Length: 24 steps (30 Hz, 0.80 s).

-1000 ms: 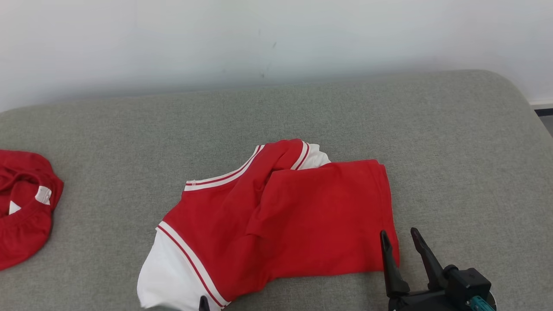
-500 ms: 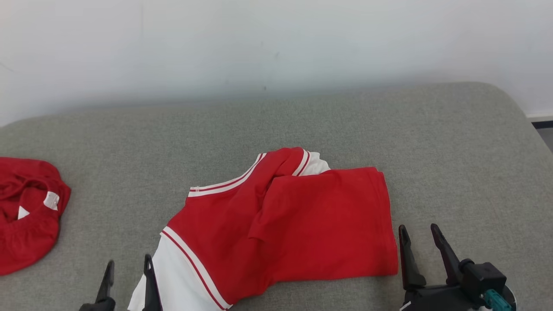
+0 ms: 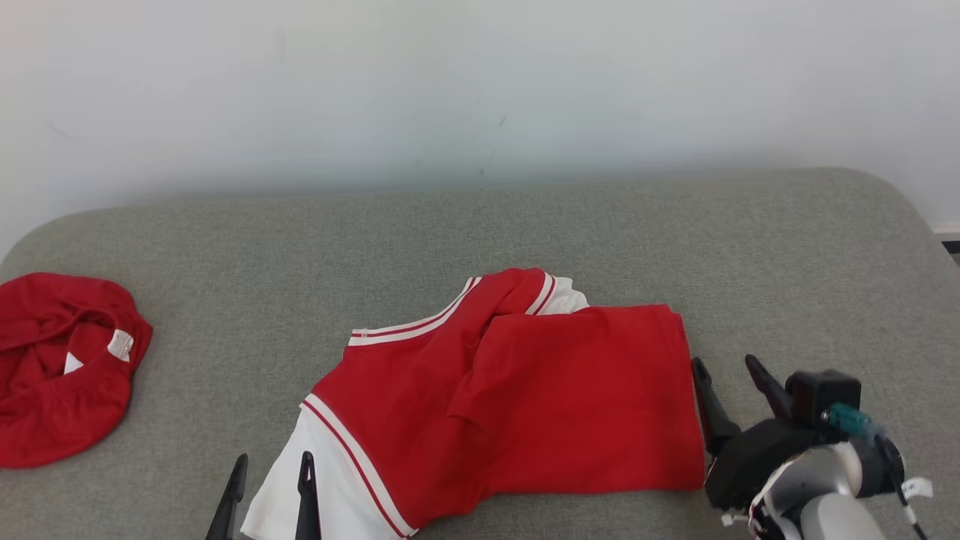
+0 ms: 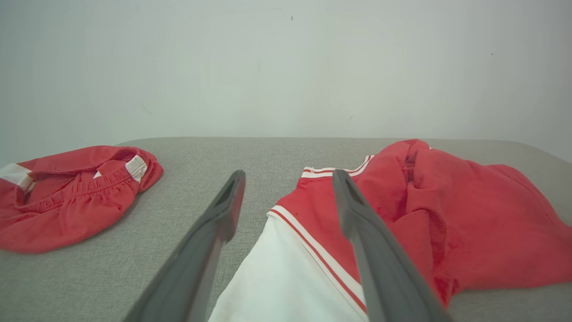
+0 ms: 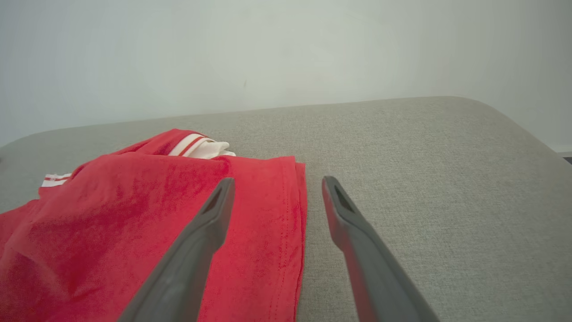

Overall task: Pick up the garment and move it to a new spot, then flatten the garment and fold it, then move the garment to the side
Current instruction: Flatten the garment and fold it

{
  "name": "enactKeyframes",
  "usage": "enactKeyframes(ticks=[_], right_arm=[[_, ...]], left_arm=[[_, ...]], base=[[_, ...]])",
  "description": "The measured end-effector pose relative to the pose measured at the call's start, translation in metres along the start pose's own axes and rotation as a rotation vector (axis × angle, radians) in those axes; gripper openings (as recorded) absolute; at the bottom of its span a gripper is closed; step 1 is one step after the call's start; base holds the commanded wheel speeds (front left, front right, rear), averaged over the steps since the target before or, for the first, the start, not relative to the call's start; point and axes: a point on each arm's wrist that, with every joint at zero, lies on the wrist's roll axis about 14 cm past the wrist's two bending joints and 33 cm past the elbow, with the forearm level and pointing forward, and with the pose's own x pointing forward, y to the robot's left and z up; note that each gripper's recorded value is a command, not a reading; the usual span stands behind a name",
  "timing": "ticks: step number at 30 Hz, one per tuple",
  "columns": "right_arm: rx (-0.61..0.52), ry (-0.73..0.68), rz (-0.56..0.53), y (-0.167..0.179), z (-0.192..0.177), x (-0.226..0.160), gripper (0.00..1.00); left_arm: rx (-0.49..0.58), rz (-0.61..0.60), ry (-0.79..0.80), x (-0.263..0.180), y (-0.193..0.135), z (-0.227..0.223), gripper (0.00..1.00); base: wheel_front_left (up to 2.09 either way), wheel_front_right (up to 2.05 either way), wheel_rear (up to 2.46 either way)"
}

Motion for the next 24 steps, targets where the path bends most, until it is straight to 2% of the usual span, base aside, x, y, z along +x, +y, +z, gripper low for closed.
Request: enactKeyframes(ticks=[4, 8, 14, 24], right_arm=[[-0.025, 0.133, -0.026, -0.015, 0.0, 0.02, 1.0], [-0.003, 0.248, -0.031, -0.016, -0.001, 0.04, 1.0], [-0.026, 0.418, -0.035, -0.018, -0.022, 0.064, 1.0], [-0.07, 0.539, 0.019, -0.001, -0.057, 0.086, 1.0]], left_arm=[[-0.003, -0.004, 0.014, 0.0, 0.001, -0.006, 1.0], [-0.001, 0.0, 0.024, 0.003, 0.005, -0.01, 1.0], [-0.013, 0.014, 0.047, 0.011, 0.01, -0.02, 1.0], [-0.014, 0.051, 0.097, 0.013, 0.023, -0.037, 1.0]], base=[[0.0, 0.0, 0.0], [0.0, 0.0, 0.0], [0.0, 0.0, 0.0], [0.0, 0.0, 0.0]])
